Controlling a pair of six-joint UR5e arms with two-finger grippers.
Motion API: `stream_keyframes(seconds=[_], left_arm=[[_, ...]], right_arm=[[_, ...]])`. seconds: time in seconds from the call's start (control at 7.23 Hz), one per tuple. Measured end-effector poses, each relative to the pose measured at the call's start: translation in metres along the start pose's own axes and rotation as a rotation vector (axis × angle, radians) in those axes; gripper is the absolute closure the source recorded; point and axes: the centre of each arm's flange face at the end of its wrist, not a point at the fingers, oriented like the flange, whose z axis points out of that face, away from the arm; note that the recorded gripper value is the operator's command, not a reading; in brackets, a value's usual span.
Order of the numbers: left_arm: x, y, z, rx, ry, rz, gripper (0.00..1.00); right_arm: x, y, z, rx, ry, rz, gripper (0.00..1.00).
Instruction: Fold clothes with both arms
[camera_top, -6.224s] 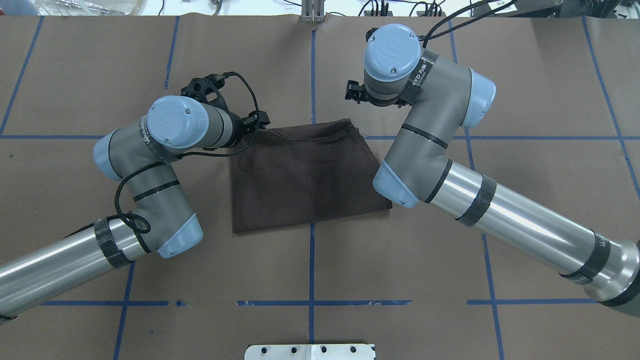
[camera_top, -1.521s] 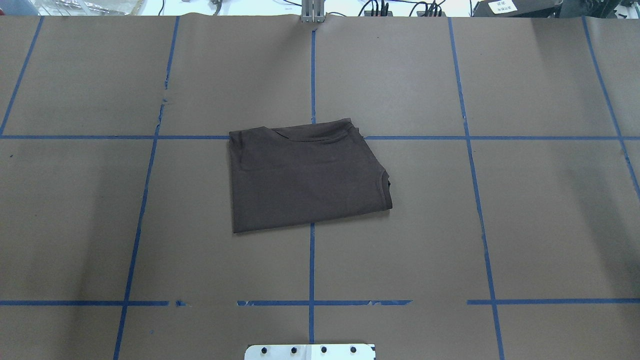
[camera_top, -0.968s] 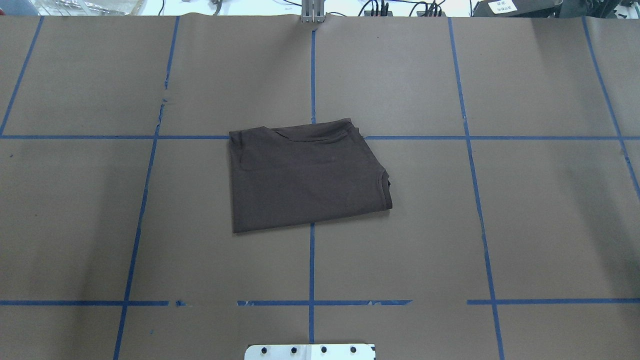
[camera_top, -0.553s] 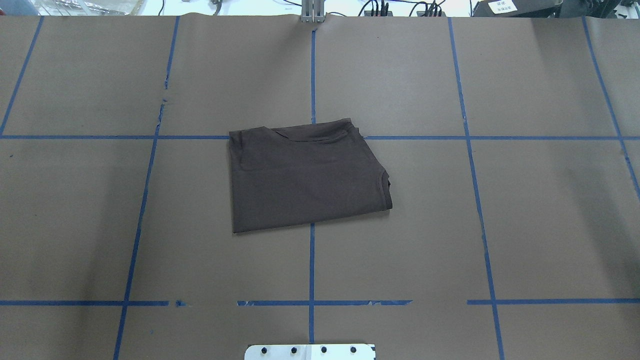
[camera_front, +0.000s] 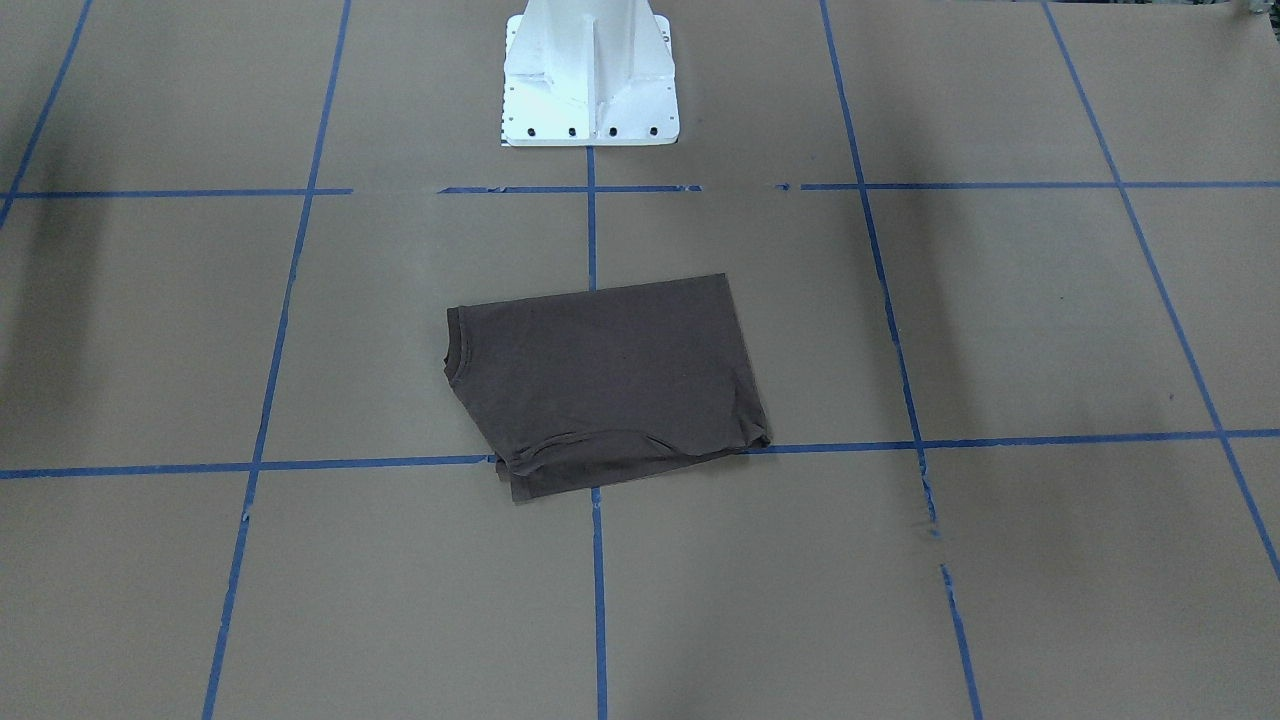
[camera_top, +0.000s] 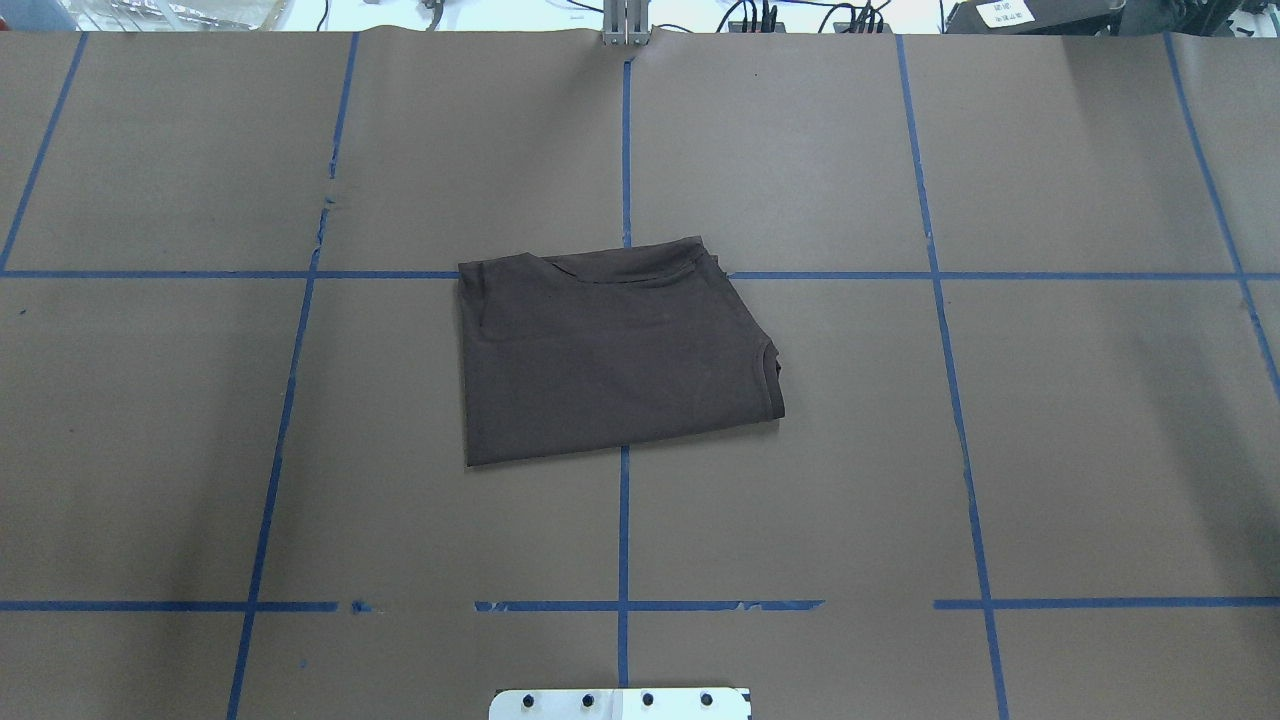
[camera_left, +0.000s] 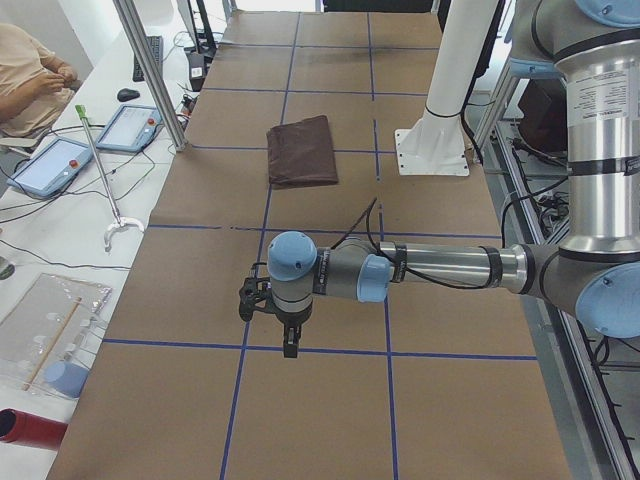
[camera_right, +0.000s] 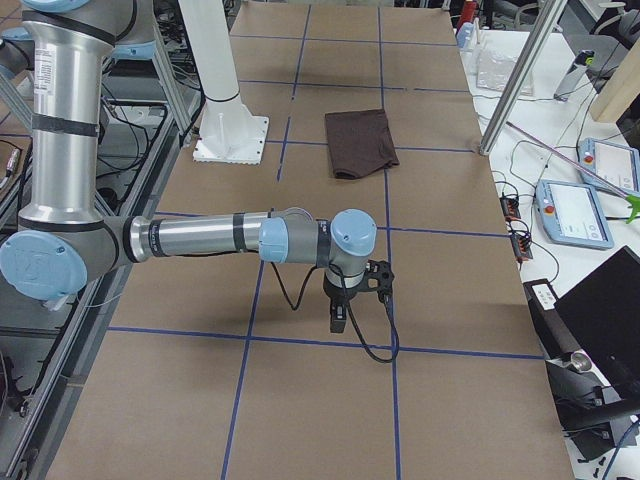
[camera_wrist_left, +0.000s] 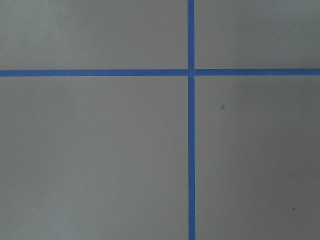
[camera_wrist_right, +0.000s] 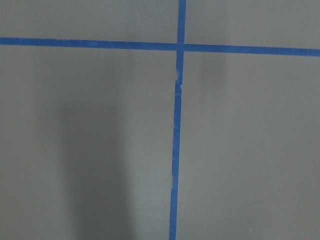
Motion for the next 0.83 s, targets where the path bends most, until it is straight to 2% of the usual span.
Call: stream_keyframes(seconds=[0.14, 0.41, 0.83], left_arm=[[-0.0027, -0.0010, -0.0011, 0.007, -0.039, 0.004, 0.00], [-0.0019, -0.0013, -0.0036, 0.014, -0.052, 0.008, 0.00], [0.0059, 0.0050, -0.0013, -0.003, 0.057, -0.001, 0.00]], right_arm=[[0.0000, -0.0002, 0.0001, 0.000, 0.000, 0.000, 0.00], [-0.0003, -0.0004, 0.0000, 0.000, 0.000, -0.001, 0.00], [-0.0013, -0.0012, -0.0009, 0.002, 0.000, -0.004, 0.00]])
